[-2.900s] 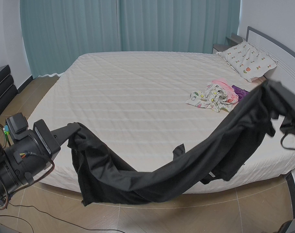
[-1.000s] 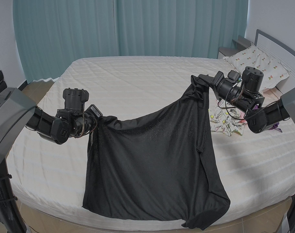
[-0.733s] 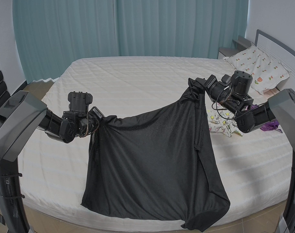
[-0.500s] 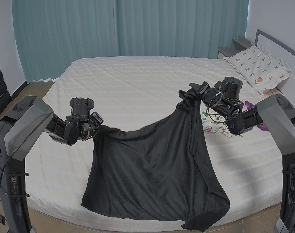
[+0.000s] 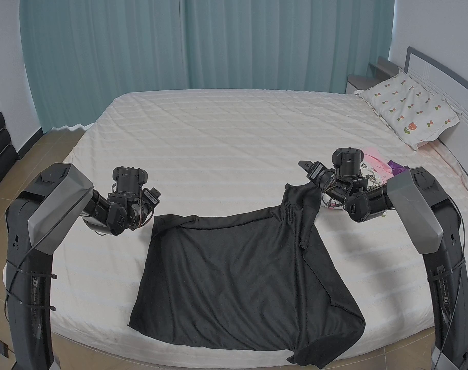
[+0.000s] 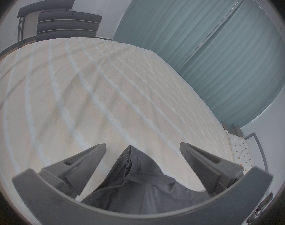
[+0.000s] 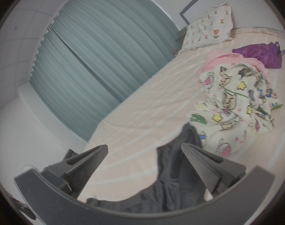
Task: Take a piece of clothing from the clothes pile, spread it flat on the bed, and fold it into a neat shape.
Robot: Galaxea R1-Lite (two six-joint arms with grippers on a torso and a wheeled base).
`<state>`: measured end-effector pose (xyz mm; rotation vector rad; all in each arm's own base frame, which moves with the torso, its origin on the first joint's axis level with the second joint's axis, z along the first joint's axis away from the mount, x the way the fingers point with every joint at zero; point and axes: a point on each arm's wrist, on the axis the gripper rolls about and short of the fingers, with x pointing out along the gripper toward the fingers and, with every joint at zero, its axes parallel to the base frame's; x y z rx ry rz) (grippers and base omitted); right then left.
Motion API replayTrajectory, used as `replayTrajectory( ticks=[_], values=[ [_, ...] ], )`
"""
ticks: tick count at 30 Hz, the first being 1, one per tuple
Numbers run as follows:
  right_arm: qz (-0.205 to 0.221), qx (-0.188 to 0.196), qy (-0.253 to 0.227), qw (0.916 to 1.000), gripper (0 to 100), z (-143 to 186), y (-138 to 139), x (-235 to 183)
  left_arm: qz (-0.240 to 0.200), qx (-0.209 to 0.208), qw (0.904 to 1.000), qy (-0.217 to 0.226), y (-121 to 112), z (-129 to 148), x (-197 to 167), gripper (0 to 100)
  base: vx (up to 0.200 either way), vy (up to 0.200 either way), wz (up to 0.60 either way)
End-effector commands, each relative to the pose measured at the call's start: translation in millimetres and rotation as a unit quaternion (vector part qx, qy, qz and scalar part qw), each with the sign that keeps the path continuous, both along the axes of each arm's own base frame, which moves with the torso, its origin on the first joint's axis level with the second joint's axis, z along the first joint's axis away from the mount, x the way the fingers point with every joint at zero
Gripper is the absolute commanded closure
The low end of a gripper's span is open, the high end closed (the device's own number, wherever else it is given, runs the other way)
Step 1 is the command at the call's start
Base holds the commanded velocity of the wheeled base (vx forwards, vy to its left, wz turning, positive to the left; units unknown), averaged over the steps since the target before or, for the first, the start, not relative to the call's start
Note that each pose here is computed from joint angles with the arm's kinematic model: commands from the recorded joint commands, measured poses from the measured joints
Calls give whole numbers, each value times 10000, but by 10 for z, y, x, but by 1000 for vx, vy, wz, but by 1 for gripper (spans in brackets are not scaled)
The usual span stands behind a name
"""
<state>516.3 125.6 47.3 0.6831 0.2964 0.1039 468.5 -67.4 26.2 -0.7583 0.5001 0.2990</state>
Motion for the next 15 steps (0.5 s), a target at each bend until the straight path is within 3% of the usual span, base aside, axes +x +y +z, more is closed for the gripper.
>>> replayTrajectory(
  ticks=[1,4,9,14,15],
  values=[
    [-146,-165,171,9996,0,-113,-82,19,31,-6,10000,-9,28,78,-57,0,0,0,0],
    [-154,-303,520,9981,0,-133,-170,-159,15,-16,10000,22,42,205,-204,0,0,0,0],
    [60,-842,993,9915,0,-273,-258,-505,-65,-48,9998,199,48,317,-520,0,0,0,0],
    [367,-819,1307,9874,0,-319,-282,-889,-172,-236,9987,411,-17,313,-858,0,0,0,0],
    [516,-764,1363,9864,0,-365,-293,-998,-240,-507,9976,405,-24,322,-989,0,0,0,0]
  ],
)
